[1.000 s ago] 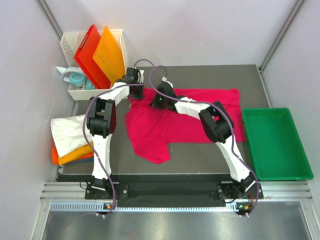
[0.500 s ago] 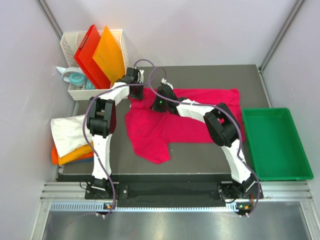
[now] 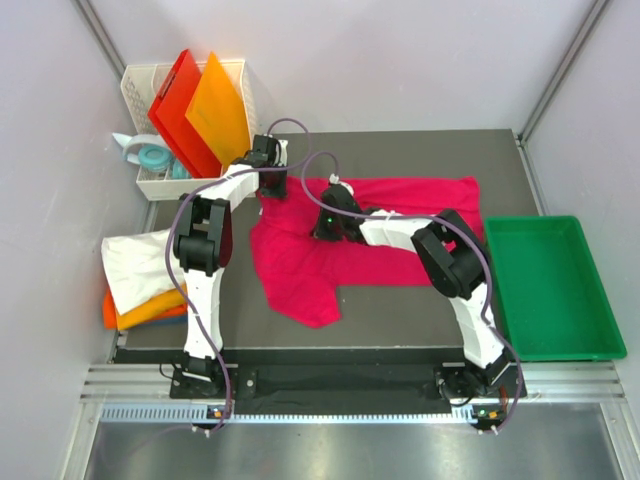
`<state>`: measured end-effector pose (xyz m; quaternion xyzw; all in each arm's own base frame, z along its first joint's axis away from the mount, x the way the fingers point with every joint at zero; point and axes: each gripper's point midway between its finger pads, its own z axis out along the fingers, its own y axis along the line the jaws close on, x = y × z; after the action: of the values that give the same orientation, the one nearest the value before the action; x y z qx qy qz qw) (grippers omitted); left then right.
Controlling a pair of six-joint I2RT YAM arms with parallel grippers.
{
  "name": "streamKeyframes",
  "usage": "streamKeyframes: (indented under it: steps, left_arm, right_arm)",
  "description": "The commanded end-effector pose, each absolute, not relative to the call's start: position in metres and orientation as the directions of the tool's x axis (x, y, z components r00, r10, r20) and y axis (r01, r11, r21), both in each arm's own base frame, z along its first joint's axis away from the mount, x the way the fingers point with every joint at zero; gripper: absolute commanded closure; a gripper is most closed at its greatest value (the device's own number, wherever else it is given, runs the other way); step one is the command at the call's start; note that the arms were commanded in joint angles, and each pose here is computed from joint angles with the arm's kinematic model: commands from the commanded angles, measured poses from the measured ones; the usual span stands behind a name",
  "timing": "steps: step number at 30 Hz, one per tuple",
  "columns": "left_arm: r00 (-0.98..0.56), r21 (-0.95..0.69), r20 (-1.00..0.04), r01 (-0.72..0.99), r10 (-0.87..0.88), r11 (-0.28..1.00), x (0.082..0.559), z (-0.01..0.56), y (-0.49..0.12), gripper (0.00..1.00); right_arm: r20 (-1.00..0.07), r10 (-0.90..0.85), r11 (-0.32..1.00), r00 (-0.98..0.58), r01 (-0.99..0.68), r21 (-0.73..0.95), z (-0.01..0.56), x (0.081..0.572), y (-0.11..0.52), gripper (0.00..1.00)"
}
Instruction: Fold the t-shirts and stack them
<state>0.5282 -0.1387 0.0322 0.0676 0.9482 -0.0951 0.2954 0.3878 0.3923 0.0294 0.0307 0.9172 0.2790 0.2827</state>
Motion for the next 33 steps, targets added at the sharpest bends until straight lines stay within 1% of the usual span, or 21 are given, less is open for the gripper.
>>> streamKeyframes:
  steps: [1, 3, 4, 6, 7, 8, 10, 11, 13, 15, 17, 19, 20, 21, 23, 24, 25, 27, 30, 33]
  left_arm:
    - [-0.857, -0.146, -0.511, 0.163, 0.067, 0.976, 0.514, 0.017, -0.135, 0.85]
    - [-0.855, -0.145, -0.514, 0.163, 0.067, 0.976, 0.515, 0.019, -0.135, 0.85]
    - [-0.851, -0.148, -0.521, 0.166, 0.066, 0.975, 0.515, 0.023, -0.136, 0.85]
    - [-0.841, -0.159, -0.537, 0.175, 0.064, 0.972, 0.517, 0.029, -0.138, 0.83]
    - [-0.831, -0.163, -0.553, 0.180, 0.062, 0.970, 0.518, 0.038, -0.139, 0.82]
    - [-0.823, -0.166, -0.565, 0.184, 0.060, 0.969, 0.520, 0.042, -0.140, 0.80]
    - [-0.810, -0.171, -0.584, 0.186, 0.052, 0.968, 0.523, 0.052, -0.141, 0.78]
    - [-0.808, -0.173, -0.586, 0.188, 0.052, 0.967, 0.523, 0.055, -0.142, 0.78]
    - [-0.804, -0.174, -0.592, 0.188, 0.050, 0.967, 0.525, 0.060, -0.142, 0.78]
    - [-0.804, -0.175, -0.593, 0.189, 0.049, 0.966, 0.525, 0.063, -0.142, 0.78]
    - [-0.806, -0.177, -0.590, 0.186, 0.047, 0.966, 0.522, 0.064, -0.142, 0.78]
    - [-0.804, -0.187, -0.593, 0.189, 0.042, 0.964, 0.519, 0.070, -0.143, 0.78]
    - [-0.805, -0.193, -0.592, 0.187, 0.038, 0.963, 0.517, 0.072, -0.144, 0.78]
    - [-0.801, -0.200, -0.598, 0.188, 0.032, 0.962, 0.516, 0.077, -0.145, 0.79]
    - [-0.809, -0.237, -0.587, 0.199, 0.023, 0.951, 0.508, 0.077, -0.151, 0.80]
    - [-0.809, -0.251, -0.588, 0.206, 0.020, 0.946, 0.505, 0.080, -0.153, 0.81]
    - [-0.812, -0.259, -0.583, 0.205, 0.016, 0.944, 0.503, 0.078, -0.155, 0.81]
    - [-0.812, -0.264, -0.583, 0.211, 0.018, 0.941, 0.501, 0.079, -0.158, 0.81]
    - [-0.814, -0.251, -0.580, 0.212, 0.028, 0.945, 0.501, 0.072, -0.158, 0.81]
    - [-0.831, -0.233, -0.555, 0.200, 0.039, 0.952, 0.500, 0.063, -0.156, 0.81]
  right_arm:
    - [-0.507, 0.175, 0.835, -0.844, -0.146, 0.531, 0.038, 0.376, 0.406, 0.93]
    - [-0.525, 0.173, 0.833, -0.833, -0.161, 0.530, 0.052, 0.384, 0.412, 0.83]
    - [-0.544, 0.166, 0.832, -0.822, -0.179, 0.525, 0.060, 0.388, 0.414, 0.75]
    - [-0.599, 0.193, 0.823, -0.778, -0.204, 0.530, 0.097, 0.402, 0.418, 0.65]
    - [-0.620, 0.188, 0.825, -0.761, -0.220, 0.520, 0.108, 0.405, 0.418, 0.50]
    - [-0.656, 0.211, 0.819, -0.725, -0.236, 0.524, 0.137, 0.416, 0.420, 0.43]
    - [-0.681, 0.200, 0.828, -0.705, -0.249, 0.502, 0.155, 0.421, 0.415, 0.33]
    - [-0.697, 0.215, 0.823, -0.684, -0.258, 0.507, 0.173, 0.425, 0.413, 0.32]
    - [-0.712, 0.224, 0.828, -0.666, -0.256, 0.499, 0.185, 0.431, 0.402, 0.31]
    - [-0.727, 0.242, 0.852, -0.643, -0.219, 0.477, 0.194, 0.440, 0.379, 0.31]
    - [-0.734, 0.244, 0.871, -0.634, -0.189, 0.453, 0.192, 0.443, 0.357, 0.32]
    - [-0.744, 0.254, 0.904, -0.619, -0.121, 0.410, 0.182, 0.455, 0.324, 0.39]
    - [-0.737, 0.253, 0.922, -0.627, -0.074, 0.380, 0.167, 0.456, 0.306, 0.44]
    - [-0.736, 0.255, 0.933, -0.627, -0.042, 0.358, 0.158, 0.466, 0.285, 0.58]
    - [-0.718, 0.244, 0.953, -0.651, 0.023, 0.303, 0.131, 0.473, 0.258, 0.72]
    - [-0.715, 0.249, 0.958, -0.653, 0.057, 0.281, 0.122, 0.483, 0.238, 0.81]
    - [-0.708, 0.250, 0.960, -0.660, 0.076, 0.269, 0.114, 0.487, 0.229, 0.85]
    - [-0.704, 0.266, 0.961, -0.659, 0.121, 0.250, 0.099, 0.499, 0.204, 0.90]
    - [-0.684, 0.295, 0.954, -0.667, 0.166, 0.250, 0.079, 0.514, 0.182, 0.91]
    - [-0.627, 0.322, 0.945, -0.709, 0.202, 0.257, 0.056, 0.520, 0.172, 0.91]
